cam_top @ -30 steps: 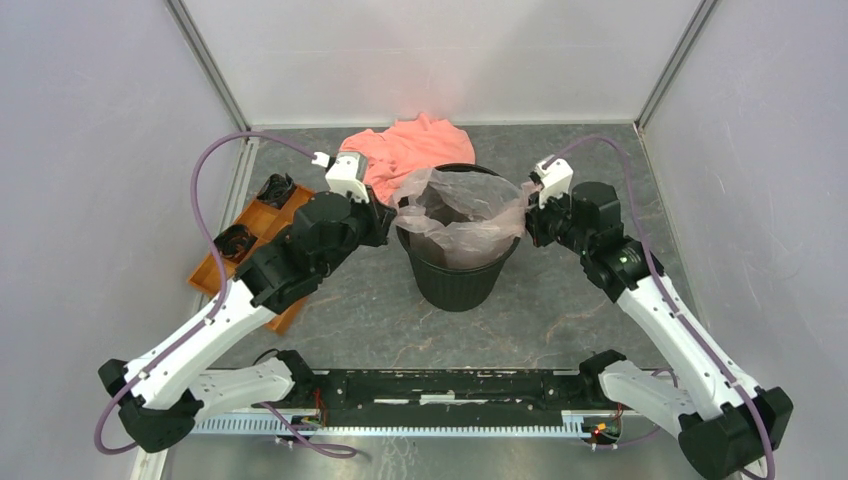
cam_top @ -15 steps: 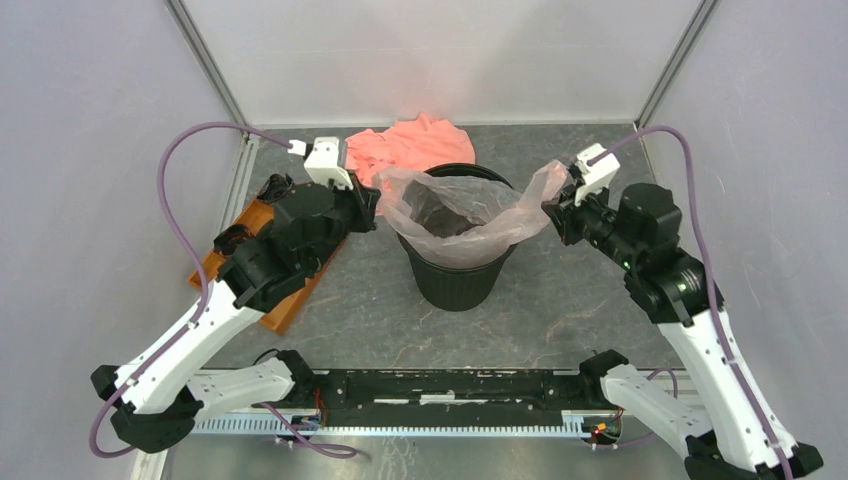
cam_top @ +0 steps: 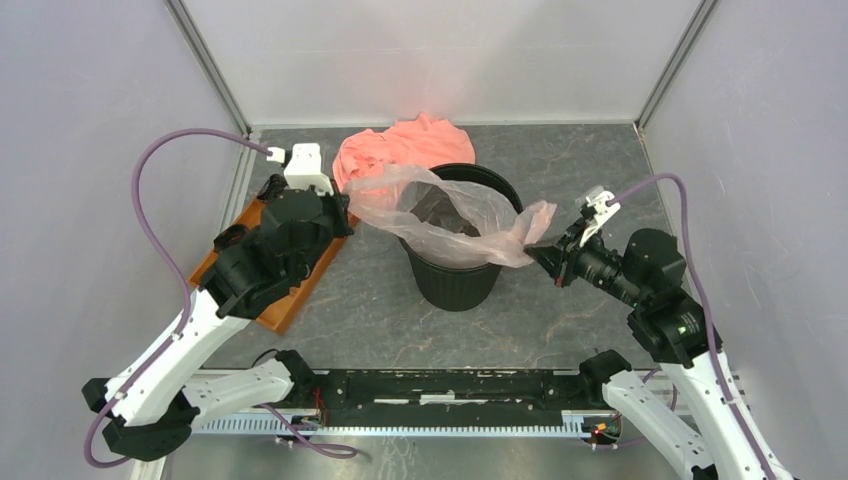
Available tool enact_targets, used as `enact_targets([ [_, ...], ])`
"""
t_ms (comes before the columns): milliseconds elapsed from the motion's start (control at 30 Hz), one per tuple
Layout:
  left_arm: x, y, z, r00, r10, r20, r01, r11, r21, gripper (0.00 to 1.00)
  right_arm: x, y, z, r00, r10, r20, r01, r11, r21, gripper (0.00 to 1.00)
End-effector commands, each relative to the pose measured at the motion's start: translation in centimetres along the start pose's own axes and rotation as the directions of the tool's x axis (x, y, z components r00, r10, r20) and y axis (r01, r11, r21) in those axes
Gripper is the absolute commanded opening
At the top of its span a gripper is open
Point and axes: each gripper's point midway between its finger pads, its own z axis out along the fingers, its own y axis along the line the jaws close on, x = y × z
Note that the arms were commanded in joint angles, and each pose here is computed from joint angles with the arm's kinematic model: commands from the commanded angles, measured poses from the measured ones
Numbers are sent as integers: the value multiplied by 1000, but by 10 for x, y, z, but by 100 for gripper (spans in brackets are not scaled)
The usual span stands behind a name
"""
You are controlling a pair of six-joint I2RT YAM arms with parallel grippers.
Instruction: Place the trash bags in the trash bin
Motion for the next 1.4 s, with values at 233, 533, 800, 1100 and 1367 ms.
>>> enact_targets([
  [233,28,34,-12,999,-33,-38,28,994,-110,2,33,21,-12,993,100,-55,-104,990,-91,1],
  [533,58,48,-13,995,-34,-91,20,987,-158,2,75,7,-12,983,128,-135,-133,991,-24,1],
  [800,97,43,2,987,-25,-159,0,988,-153,2,102,-13,0,975,167,-148,-161,985,54,1],
  [1100,126,35,30,977,12,-212,-44,988,-151,2,106,-48,17,990,108,-93,-90,979,181,1],
  [1367,132,17,49,974,-15,-225,0,998,-64,2,103,-76,19,995,-18,-95,44,958,285,22],
])
